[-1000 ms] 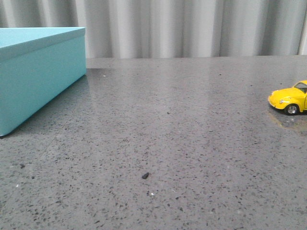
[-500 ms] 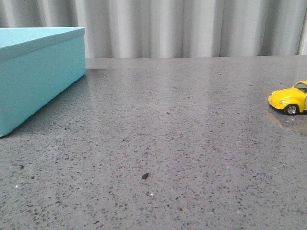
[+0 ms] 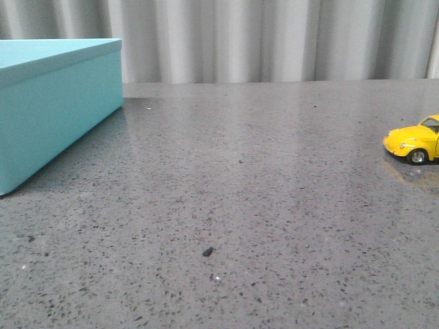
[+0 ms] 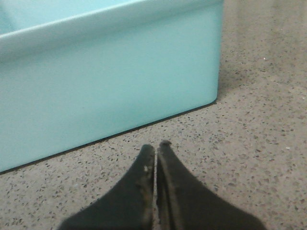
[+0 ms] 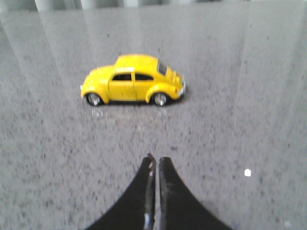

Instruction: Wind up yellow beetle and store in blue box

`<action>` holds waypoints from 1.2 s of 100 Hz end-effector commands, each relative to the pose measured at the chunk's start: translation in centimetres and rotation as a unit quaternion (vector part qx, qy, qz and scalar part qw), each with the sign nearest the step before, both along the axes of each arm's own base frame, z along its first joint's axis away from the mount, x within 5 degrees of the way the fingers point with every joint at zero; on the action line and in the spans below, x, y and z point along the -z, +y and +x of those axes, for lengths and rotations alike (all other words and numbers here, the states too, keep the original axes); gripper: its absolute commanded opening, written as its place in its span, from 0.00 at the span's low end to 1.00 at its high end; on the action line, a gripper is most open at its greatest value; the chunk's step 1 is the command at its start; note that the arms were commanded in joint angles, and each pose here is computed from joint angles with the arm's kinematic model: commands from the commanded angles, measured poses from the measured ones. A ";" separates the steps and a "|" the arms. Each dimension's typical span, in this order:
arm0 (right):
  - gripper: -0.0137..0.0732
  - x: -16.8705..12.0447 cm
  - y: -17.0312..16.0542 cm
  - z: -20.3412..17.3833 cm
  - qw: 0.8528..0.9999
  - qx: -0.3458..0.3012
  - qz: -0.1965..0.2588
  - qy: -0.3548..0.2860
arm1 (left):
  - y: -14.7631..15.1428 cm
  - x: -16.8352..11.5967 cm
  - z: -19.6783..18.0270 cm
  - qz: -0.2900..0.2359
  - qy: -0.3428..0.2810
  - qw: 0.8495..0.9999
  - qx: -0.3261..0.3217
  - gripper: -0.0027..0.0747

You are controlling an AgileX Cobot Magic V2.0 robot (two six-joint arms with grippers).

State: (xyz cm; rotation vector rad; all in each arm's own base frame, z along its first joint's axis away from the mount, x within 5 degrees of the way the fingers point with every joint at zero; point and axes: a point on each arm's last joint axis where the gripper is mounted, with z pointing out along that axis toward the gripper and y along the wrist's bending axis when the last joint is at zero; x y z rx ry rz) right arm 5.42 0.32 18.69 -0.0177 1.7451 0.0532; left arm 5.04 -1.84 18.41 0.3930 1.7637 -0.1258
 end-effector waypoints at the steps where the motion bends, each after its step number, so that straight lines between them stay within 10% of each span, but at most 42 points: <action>1: 0.10 -0.9 -0.1 0.1 0.996 0.009 -0.002 -0.088 | 0.1 0.3 0.0 -0.012 -0.022 1.000 -0.005 0.01; 18: 0.10 -2.2 -0.3 0.0 0.987 0.016 0.040 -0.155 | -0.2 -0.4 0.0 -0.110 -0.033 0.993 -0.009 0.01; 47: 0.10 -2.5 -0.4 0.0 0.982 0.021 0.075 -0.171 | 0.5 -2.2 0.3 -0.345 -0.065 0.935 -0.052 0.01; 94: 0.10 -5.2 -0.4 -0.6 0.972 0.019 0.119 -0.203 | 0.7 -2.6 0.3 -0.381 -0.063 0.921 -0.059 0.01; 120: 0.10 -8.3 -0.3 -0.3 0.975 0.013 0.109 -0.193 | 0.6 -5.8 0.3 -0.325 -0.099 0.939 -0.049 0.01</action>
